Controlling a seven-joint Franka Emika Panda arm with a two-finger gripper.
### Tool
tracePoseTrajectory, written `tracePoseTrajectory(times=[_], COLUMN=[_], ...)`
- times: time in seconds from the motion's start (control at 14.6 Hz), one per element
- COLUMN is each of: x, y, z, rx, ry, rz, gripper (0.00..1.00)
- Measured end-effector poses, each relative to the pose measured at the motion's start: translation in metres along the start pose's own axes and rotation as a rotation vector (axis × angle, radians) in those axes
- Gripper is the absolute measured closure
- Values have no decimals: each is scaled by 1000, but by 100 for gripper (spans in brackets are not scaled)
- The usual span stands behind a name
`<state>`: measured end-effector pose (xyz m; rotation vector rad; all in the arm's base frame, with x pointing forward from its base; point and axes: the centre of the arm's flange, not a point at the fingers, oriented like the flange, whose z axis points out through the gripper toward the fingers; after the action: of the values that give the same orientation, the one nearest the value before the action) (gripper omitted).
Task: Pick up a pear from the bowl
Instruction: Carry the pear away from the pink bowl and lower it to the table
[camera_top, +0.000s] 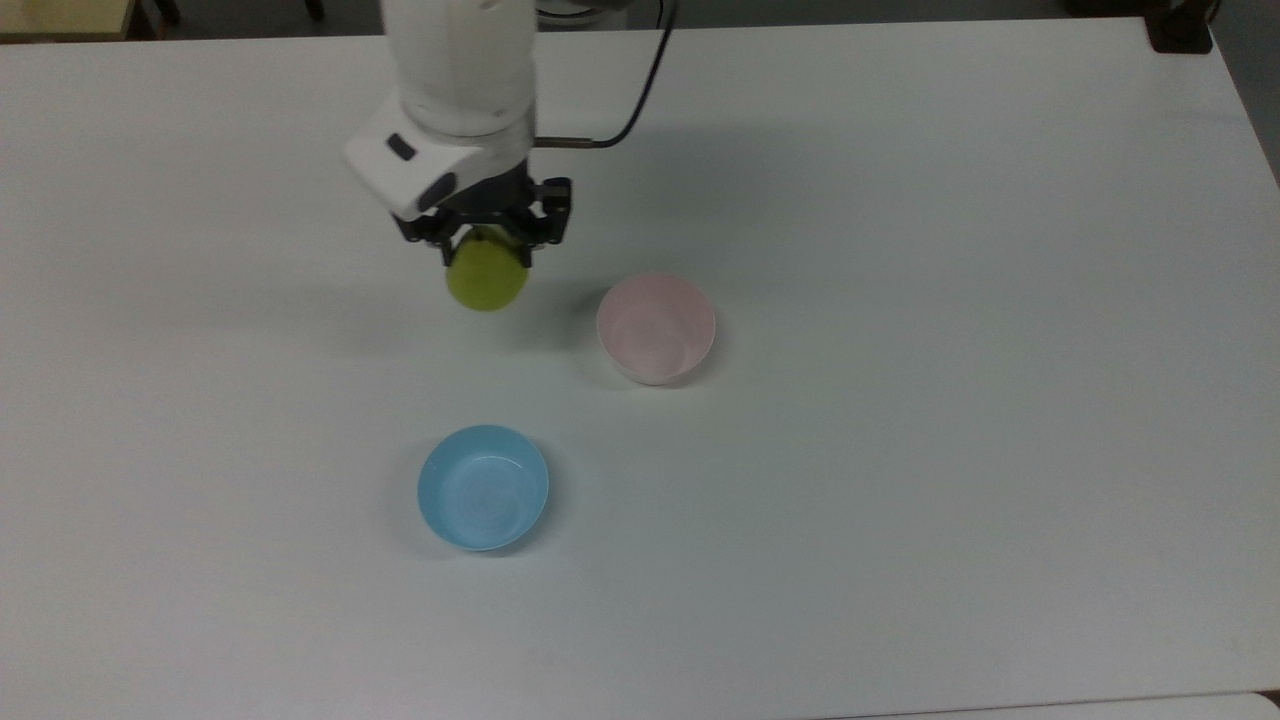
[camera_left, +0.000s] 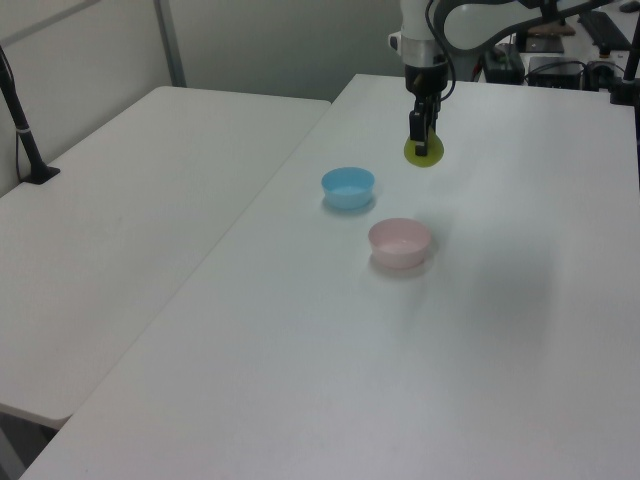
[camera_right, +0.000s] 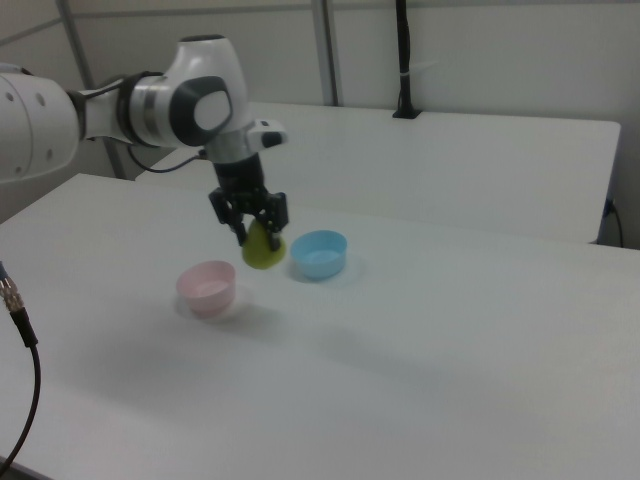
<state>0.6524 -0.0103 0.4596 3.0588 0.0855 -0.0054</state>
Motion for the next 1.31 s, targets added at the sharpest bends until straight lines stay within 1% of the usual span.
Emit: tracePoseTrajectory(times=[0.14,0.27,0.41,0.62,0.89,1.1,1.24,1.31], x=[3,9,16,19,24,25,25,24], y=[23,36,44,55,55,57,58,59], z=[11,30,56,94,118,115,105,98], rx=[0,2,2,-15,-24,-27,-29,-30], ry=[11,15,8,-31,-34,-28,-16,-15], rz=[13,27,35,37,28,30,32,33], gripper=[32,32,32,32,32,26,5,1])
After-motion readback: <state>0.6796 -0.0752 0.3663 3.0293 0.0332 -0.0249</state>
